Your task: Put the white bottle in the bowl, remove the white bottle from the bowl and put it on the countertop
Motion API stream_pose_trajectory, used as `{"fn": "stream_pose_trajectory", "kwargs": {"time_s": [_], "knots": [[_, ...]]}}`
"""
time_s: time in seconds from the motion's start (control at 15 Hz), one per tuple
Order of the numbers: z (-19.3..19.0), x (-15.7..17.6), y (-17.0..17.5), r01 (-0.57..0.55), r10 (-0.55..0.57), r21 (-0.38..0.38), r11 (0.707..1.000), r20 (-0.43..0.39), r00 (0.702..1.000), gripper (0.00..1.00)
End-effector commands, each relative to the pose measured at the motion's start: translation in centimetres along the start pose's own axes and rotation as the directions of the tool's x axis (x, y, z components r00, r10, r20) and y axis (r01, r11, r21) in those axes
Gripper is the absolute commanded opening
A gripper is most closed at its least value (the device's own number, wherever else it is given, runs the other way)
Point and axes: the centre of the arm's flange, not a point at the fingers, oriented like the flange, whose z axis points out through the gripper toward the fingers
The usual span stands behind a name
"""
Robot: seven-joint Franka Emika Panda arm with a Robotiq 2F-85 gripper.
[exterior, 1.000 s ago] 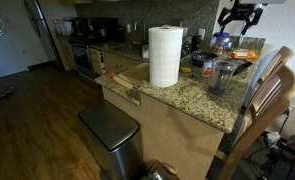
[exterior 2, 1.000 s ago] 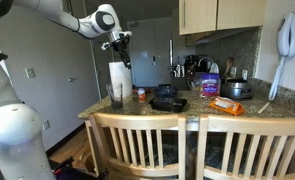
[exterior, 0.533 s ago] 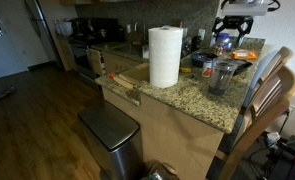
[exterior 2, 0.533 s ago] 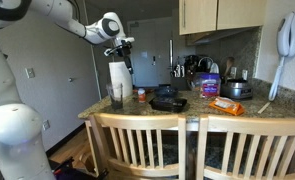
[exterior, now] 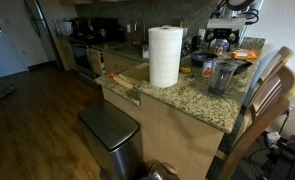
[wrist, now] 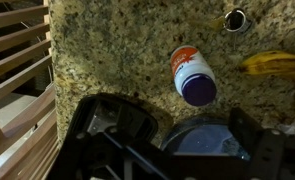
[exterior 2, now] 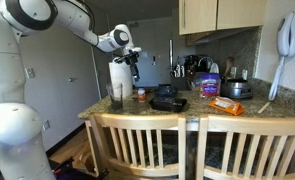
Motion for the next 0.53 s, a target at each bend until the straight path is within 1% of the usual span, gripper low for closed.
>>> {"fn": "stream_pose_trajectory", "kwargs": {"time_s": [0.0, 0.07, 0.13, 0.2, 0.33, 0.47], "knots": [[1.7, 0.9, -2.0, -0.107, 0.107, -0.016, 0.994, 0.012, 0.994, 1.0], [2.9, 1.5, -2.9, -0.165, 0.166, -0.021, 0.986, 0.012, 0.986, 1.0], [4.6, 2.1, -3.9, -0.202, 0.204, -0.049, 0.978, 0.034, 0.978, 1.0], [1.9, 0.5, -1.0, -0.133, 0.134, -0.021, 0.991, 0.009, 0.991, 1.0], [3.4, 0.5, -1.6, -0.141, 0.141, -0.039, 0.989, 0.014, 0.99, 1.0], [2.7, 0.5, -1.5, -0.14, 0.141, -0.029, 0.99, 0.01, 0.99, 1.0]]}}
